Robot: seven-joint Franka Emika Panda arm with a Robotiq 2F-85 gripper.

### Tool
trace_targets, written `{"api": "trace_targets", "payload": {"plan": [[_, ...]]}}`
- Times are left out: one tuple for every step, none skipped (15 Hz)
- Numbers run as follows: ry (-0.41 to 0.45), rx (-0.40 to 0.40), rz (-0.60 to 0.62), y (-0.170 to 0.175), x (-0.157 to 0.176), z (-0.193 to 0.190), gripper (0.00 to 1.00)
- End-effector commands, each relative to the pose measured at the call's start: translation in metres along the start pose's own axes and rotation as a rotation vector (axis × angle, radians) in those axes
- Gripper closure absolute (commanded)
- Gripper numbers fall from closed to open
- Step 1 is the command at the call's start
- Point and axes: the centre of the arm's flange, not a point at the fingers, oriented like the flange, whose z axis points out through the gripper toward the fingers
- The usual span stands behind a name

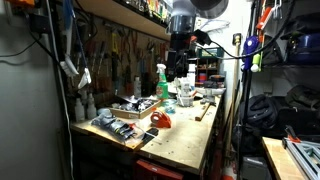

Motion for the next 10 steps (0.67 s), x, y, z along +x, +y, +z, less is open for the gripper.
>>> {"api": "trace_targets", "payload": {"plan": [[0.102, -0.153, 0.086, 0.044, 0.006, 0.038, 0.00], [0.110, -0.188, 0.130, 0.065, 0.006, 0.043, 0.00], [0.092, -0.219, 0.175, 0.080, 0.003, 0.045, 0.00], [0.065, -0.246, 0.219, 0.092, -0.005, 0.048, 0.00], [0.045, -0.275, 0.266, 0.103, -0.011, 0.051, 0.00], [0.014, -0.296, 0.312, 0.110, -0.018, 0.055, 0.00], [-0.031, -0.293, 0.357, 0.112, -0.024, 0.058, 0.00], [-0.082, -0.293, 0.394, 0.112, -0.030, 0.060, 0.00], [-0.020, -0.280, 0.332, 0.120, -0.019, 0.056, 0.00], [-0.050, -0.288, 0.356, 0.120, -0.023, 0.058, 0.00]]}}
